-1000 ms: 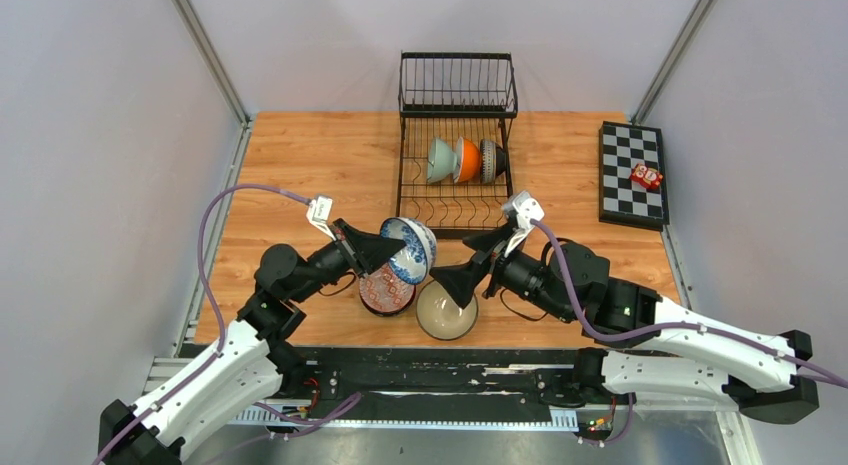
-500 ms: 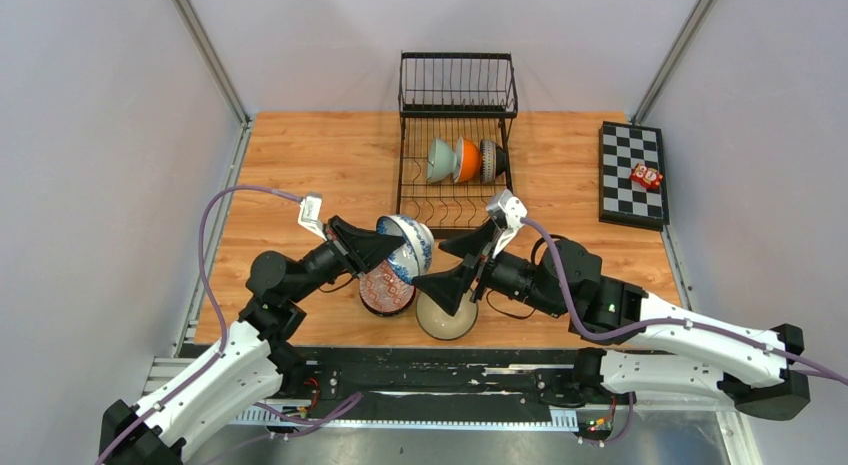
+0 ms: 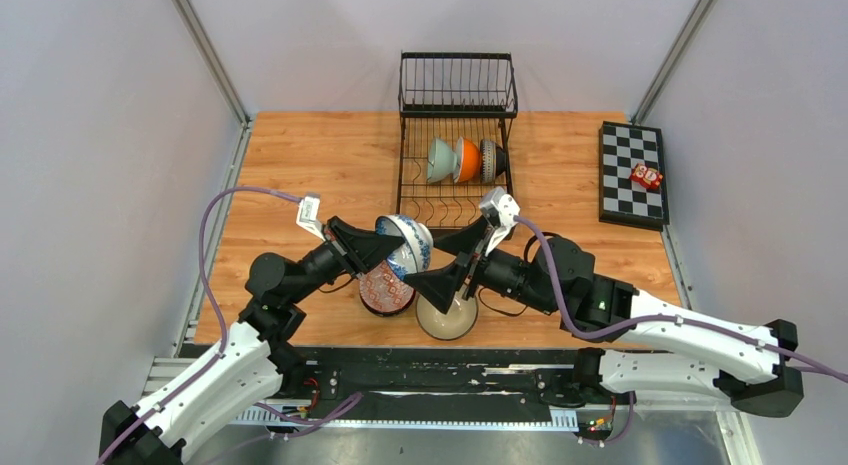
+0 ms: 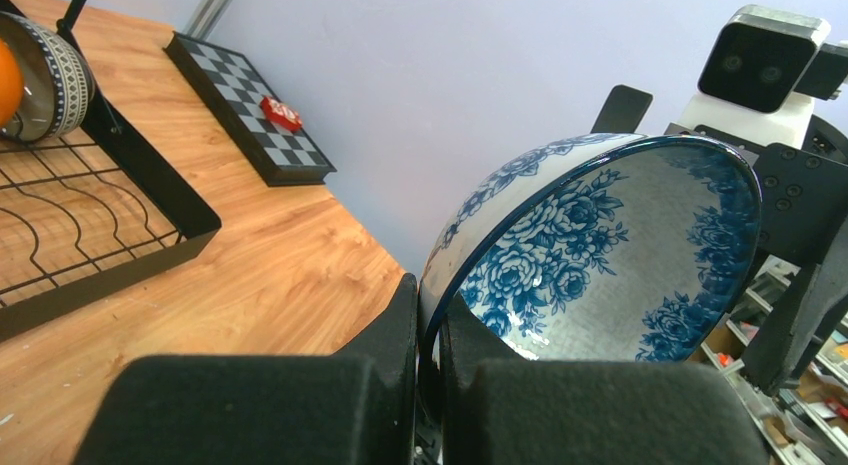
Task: Load the bowls into the dish rack
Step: Place the bowl in the dish rack.
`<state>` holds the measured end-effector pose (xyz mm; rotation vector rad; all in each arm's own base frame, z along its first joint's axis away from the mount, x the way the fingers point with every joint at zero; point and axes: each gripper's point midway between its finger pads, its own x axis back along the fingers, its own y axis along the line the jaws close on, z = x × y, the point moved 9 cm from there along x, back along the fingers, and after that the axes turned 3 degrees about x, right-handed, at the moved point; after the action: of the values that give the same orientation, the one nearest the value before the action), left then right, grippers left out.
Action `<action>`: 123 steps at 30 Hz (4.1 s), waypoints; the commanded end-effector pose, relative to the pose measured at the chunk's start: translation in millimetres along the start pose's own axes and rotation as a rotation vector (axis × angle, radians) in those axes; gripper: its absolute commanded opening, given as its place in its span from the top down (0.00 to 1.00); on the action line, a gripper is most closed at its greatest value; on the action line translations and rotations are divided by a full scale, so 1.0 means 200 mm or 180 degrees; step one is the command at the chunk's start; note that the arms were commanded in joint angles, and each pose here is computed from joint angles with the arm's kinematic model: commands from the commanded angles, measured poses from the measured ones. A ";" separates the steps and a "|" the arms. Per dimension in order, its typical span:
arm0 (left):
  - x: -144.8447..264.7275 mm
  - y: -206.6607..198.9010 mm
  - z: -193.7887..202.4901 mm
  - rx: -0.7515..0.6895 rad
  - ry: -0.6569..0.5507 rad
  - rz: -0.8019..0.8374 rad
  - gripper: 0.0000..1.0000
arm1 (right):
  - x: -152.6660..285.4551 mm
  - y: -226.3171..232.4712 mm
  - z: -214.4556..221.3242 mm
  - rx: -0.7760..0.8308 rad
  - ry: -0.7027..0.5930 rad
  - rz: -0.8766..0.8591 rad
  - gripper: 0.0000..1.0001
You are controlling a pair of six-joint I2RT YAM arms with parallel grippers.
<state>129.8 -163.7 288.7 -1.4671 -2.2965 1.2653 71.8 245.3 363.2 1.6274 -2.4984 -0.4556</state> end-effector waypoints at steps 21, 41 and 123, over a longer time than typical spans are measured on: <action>-0.02 -0.02 -0.06 -0.0089 -0.0164 -0.0108 1.00 | -0.06 0.03 -0.07 0.0253 -0.0014 -0.0177 0.11; -0.04 -0.05 -0.09 -0.0177 -0.0109 -0.0102 1.00 | -0.09 0.03 -0.06 0.0341 0.0112 -0.0184 0.55; -0.06 -0.11 -0.13 -0.0268 0.0003 -0.0021 1.00 | -0.05 -0.03 -0.04 0.0280 0.0282 0.0260 0.00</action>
<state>136.8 -164.4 296.4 -1.3734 -2.3298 1.1618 87.0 250.9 366.6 1.5068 -2.5683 -0.2678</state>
